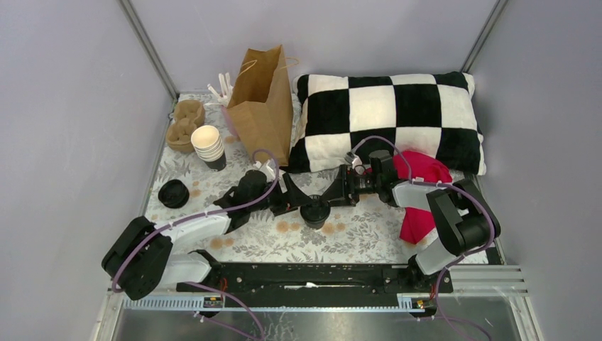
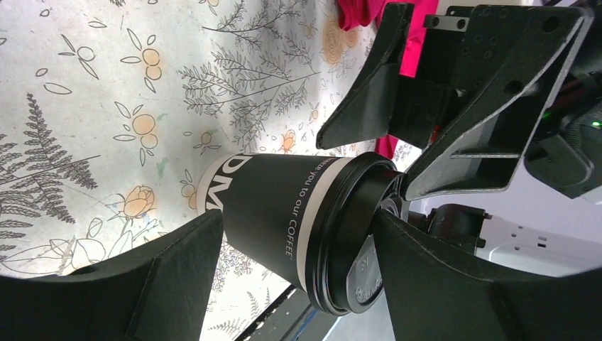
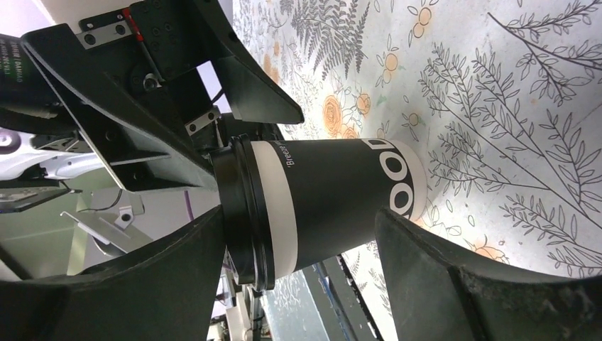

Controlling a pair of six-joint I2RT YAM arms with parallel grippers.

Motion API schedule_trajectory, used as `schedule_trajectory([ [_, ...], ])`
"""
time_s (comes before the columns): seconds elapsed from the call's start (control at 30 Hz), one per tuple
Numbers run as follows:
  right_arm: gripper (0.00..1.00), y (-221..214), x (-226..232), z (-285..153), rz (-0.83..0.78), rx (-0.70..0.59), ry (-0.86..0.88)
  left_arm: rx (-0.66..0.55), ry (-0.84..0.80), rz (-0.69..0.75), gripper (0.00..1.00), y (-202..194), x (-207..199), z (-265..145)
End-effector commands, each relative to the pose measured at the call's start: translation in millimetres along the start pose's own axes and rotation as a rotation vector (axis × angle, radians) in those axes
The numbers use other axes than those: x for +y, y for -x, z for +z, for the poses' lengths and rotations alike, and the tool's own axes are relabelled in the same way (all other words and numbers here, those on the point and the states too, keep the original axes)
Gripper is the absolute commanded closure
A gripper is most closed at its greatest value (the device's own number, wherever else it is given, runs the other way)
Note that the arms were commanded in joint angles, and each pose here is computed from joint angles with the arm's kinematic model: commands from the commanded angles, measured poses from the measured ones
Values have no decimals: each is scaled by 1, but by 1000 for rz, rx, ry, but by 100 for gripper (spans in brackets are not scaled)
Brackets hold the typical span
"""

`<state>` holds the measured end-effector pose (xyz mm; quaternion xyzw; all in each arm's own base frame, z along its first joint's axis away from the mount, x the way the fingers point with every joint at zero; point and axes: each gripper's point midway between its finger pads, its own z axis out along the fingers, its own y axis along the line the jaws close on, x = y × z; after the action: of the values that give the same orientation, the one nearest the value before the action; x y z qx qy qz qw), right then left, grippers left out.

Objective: Pack the takeout coffee

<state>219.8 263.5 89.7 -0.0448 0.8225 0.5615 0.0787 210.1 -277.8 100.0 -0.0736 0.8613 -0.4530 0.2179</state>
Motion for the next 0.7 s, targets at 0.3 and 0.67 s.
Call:
schedule_trajectory([
  [0.3,1,5,25,-14,-71,-14,-20,-21,-24,54,5,6,-20,-23],
  [0.67,10,-26,11,-14,-30,35,39,45,-99,-22,9,-29,-1,-31],
])
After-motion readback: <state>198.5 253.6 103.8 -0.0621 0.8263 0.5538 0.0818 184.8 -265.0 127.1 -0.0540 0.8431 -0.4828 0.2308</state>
